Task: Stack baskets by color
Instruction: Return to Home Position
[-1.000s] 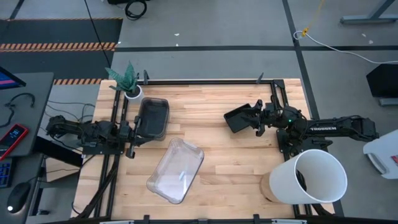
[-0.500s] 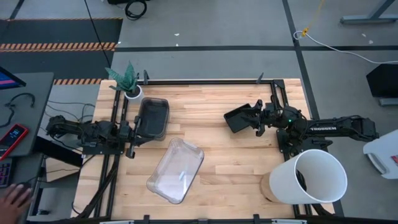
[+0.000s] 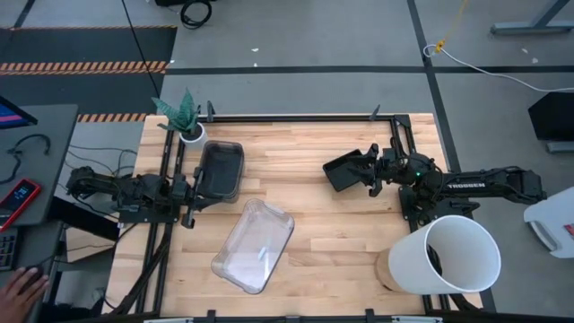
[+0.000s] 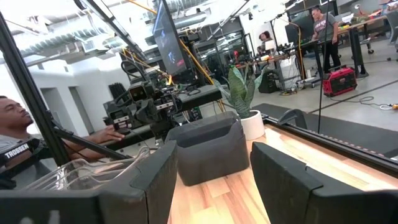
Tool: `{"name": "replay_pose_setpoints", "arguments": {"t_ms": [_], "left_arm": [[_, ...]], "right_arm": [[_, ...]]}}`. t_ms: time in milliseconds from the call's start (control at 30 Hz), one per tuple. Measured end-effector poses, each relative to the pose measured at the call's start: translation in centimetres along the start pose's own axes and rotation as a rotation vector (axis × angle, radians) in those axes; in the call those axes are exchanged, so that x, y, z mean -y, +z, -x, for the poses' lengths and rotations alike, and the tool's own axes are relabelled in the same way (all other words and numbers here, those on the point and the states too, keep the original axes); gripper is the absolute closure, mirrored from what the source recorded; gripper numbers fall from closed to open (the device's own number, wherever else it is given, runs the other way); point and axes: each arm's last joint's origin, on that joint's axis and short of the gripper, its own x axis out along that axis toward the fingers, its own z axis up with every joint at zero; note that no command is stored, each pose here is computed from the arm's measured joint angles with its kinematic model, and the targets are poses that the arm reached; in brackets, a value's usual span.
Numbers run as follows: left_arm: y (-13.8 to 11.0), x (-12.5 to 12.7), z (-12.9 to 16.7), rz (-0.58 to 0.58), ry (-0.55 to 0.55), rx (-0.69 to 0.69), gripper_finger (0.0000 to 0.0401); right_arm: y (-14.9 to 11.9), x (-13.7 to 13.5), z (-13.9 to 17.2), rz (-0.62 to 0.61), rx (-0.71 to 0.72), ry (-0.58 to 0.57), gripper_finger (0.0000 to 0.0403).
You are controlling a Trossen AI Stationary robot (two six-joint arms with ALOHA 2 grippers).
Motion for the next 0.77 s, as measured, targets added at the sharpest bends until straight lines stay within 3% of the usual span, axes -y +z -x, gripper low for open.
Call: {"name": "replay_pose_setpoints", "arguments": {"t_ms": [767], "left_arm": [[0.0,0.0,0.0,0.0,0.0,0.0,0.0376]], "right_arm": [[0.0,0.0,0.0,0.0,0.0,0.0,0.0194]]}}
